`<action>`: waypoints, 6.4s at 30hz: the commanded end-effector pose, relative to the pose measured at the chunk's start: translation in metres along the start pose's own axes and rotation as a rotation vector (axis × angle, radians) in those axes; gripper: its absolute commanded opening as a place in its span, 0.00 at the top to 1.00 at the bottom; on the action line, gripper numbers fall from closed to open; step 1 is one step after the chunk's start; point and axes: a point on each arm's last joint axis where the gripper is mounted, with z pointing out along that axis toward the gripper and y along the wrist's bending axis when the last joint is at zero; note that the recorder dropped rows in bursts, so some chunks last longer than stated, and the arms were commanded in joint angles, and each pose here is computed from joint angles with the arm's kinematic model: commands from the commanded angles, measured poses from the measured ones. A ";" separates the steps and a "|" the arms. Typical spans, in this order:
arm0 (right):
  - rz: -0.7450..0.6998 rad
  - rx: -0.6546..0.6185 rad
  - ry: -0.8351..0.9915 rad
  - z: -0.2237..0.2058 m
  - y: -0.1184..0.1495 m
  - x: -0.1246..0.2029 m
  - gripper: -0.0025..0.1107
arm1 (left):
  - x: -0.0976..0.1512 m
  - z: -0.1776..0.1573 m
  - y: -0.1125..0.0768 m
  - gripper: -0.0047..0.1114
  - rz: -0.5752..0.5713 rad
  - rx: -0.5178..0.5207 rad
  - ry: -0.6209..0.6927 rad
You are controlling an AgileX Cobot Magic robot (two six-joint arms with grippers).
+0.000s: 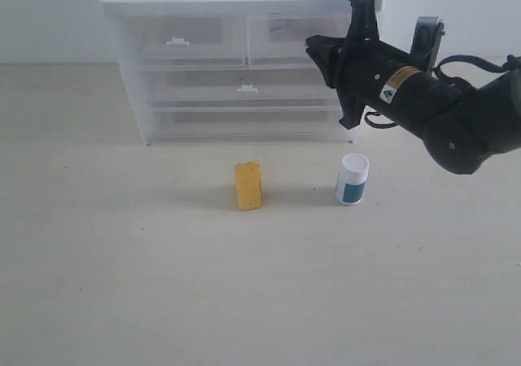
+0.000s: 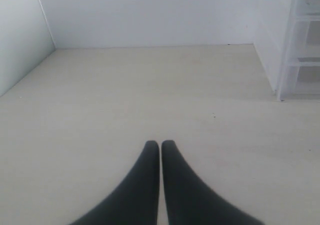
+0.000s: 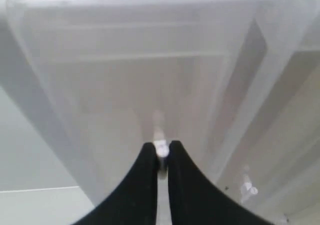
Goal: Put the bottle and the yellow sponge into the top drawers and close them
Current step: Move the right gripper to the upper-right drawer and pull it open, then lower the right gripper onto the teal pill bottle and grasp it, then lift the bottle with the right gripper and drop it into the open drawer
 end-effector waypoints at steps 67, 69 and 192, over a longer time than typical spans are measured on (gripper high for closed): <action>-1.369 0.708 0.412 -0.141 0.011 0.025 0.38 | 0.001 0.000 0.000 0.93 0.009 0.003 0.002; -1.349 0.754 0.448 -0.133 -0.002 0.024 0.32 | 0.001 0.000 0.000 0.93 0.009 0.003 0.002; -1.257 -0.110 0.652 -0.100 0.161 0.064 0.98 | 0.001 0.000 0.000 0.93 0.009 0.002 0.005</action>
